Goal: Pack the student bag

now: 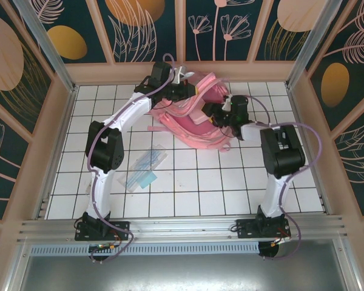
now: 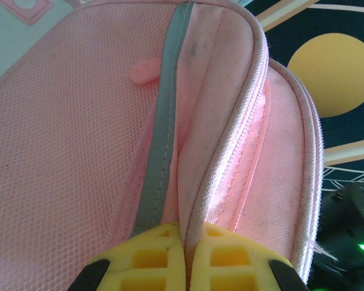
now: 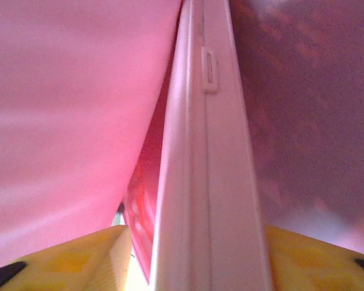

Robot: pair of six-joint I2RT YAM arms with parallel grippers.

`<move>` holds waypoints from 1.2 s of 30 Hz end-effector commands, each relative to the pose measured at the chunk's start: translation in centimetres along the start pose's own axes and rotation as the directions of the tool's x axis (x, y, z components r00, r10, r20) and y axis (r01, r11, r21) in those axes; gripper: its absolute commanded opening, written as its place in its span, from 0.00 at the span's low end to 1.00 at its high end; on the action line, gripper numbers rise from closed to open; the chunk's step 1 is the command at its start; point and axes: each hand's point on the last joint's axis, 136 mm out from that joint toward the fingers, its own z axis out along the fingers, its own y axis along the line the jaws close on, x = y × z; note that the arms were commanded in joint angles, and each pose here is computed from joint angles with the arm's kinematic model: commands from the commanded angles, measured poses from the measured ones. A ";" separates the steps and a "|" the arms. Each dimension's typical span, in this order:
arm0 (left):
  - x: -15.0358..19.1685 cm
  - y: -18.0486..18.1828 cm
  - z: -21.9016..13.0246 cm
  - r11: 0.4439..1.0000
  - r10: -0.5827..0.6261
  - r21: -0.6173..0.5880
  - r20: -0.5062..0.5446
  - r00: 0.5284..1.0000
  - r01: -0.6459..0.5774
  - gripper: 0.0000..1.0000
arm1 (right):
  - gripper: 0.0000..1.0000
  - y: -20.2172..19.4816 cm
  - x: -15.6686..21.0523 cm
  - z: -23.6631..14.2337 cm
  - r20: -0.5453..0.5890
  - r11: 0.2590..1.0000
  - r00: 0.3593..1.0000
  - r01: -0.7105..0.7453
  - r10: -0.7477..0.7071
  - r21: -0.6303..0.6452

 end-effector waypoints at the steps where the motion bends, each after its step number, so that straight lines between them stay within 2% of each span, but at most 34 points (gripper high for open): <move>1: -3.6 -3.6 -1.3 0.992 0.079 0.092 0.120 0.990 -0.090 0.00 | 0.60 2.1 0.3 -4.4 0.029 0.987 0.990 0.136 -0.139 0.091; 7: -3.7 -3.4 -0.8 0.991 0.054 0.111 0.132 0.990 -0.069 0.00 | 0.65 -0.1 2.5 -11.0 0.019 0.914 0.974 0.204 -0.224 0.350; 9: -3.6 -3.2 -0.7 0.992 0.043 0.114 0.133 0.990 -0.059 0.00 | 0.65 0.2 2.9 -12.6 0.037 0.900 0.968 0.216 -0.247 0.378; 12: -3.5 -3.1 -0.7 0.992 0.036 0.118 0.130 0.991 -0.051 0.00 | 0.64 1.7 3.5 -13.3 0.046 0.911 0.964 0.232 -0.263 0.341; 16: -3.5 -2.9 -0.7 0.993 0.032 0.108 0.137 0.990 -0.047 0.00 | 0.59 2.7 5.8 -11.4 0.004 0.925 0.965 0.250 -0.262 0.284; 19: -3.4 -2.9 -0.7 0.993 0.026 0.115 0.133 0.991 -0.041 0.00 | 0.50 1.7 7.6 -9.1 -0.015 0.947 0.979 0.202 -0.205 0.250; 25: -3.1 -3.5 -1.2 0.991 0.031 0.124 0.125 0.992 -0.047 0.00 | 0.42 1.9 6.8 -5.0 0.056 0.970 0.983 0.164 -0.176 0.177; 30: -3.1 -4.2 -1.8 0.990 0.037 0.134 0.133 0.990 -0.055 0.00 | 0.42 1.0 6.3 -2.5 0.054 0.981 0.992 0.108 -0.118 0.160; 36: -3.1 -4.8 -2.0 0.987 0.027 0.156 0.136 0.990 -0.048 0.00 | 0.48 -1.4 7.4 -0.8 0.027 0.983 0.999 0.039 -0.045 0.179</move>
